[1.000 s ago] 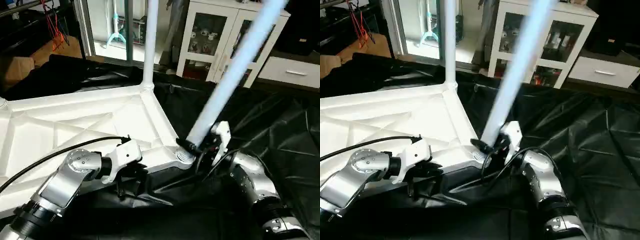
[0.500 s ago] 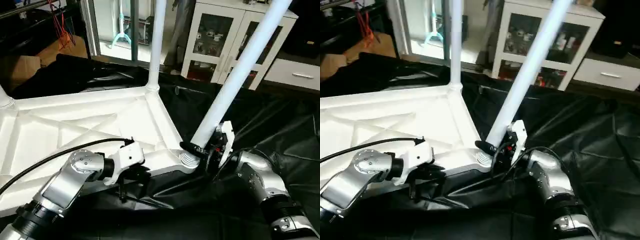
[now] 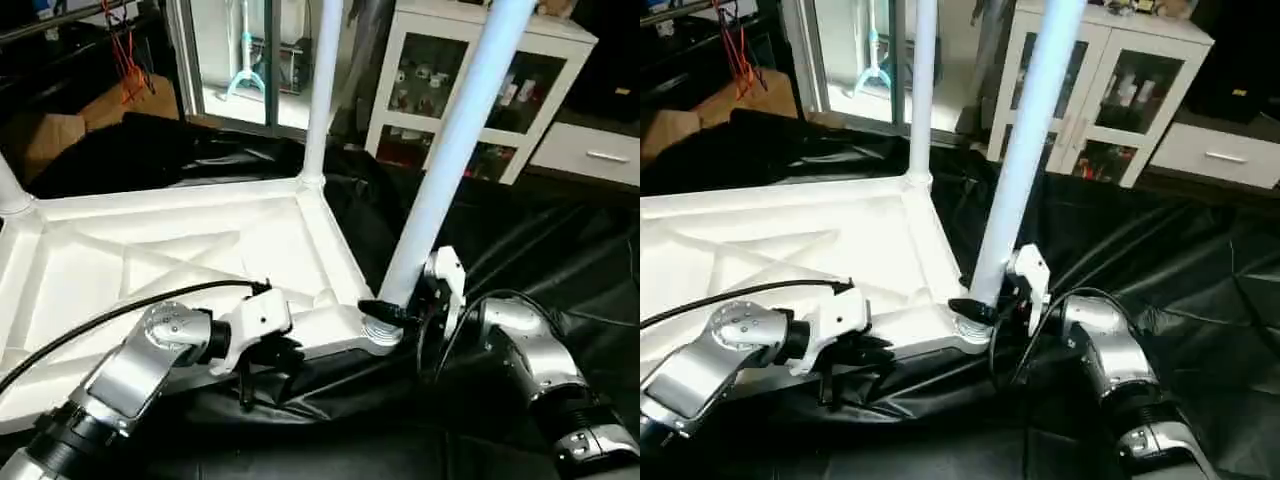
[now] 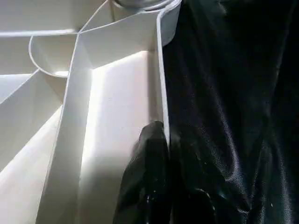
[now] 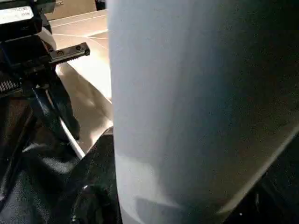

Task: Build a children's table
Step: Insert table leg to table base

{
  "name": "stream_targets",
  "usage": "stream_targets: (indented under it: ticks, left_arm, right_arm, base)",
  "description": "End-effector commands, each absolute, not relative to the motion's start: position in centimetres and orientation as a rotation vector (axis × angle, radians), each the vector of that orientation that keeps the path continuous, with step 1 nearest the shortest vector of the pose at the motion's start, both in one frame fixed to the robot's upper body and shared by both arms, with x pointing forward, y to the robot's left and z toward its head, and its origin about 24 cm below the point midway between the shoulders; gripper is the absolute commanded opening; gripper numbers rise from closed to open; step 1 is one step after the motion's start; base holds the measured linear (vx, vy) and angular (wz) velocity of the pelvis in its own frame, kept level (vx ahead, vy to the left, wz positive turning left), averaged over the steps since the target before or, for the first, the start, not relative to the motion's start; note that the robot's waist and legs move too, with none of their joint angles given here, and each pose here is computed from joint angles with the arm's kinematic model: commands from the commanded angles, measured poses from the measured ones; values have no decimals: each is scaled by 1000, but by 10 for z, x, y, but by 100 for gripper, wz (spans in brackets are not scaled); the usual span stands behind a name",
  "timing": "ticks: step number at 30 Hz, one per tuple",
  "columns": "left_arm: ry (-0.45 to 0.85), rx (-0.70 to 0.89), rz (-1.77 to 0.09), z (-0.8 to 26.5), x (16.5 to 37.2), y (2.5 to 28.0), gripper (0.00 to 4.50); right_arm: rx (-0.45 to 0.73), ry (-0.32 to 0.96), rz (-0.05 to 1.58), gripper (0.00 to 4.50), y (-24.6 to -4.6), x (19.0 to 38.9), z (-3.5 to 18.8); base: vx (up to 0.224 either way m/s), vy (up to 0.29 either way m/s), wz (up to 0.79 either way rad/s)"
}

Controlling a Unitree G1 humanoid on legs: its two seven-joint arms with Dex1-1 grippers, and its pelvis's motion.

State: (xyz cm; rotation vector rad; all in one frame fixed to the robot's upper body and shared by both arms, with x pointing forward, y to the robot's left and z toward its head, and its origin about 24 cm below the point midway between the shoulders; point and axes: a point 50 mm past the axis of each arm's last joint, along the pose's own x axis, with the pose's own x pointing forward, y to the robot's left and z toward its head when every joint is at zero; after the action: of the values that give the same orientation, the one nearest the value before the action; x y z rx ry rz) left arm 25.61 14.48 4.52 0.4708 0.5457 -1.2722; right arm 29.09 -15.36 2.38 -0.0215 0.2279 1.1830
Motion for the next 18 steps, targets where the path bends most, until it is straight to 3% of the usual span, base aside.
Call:
stream_targets:
  ticks: [1, 18]
  left_arm:
    - [659, 497, -1280, 33, 251, 158, 0]
    - [649, 502, -1272, 33, 252, 158, 0]
  right_arm:
    - [-119, 802, 1182, 190, -188, 217, -70]
    - [-94, 648, 1100, 192, -182, 209, -78]
  base:
    - [0, 0, 0]
    - [0, 0, 0]
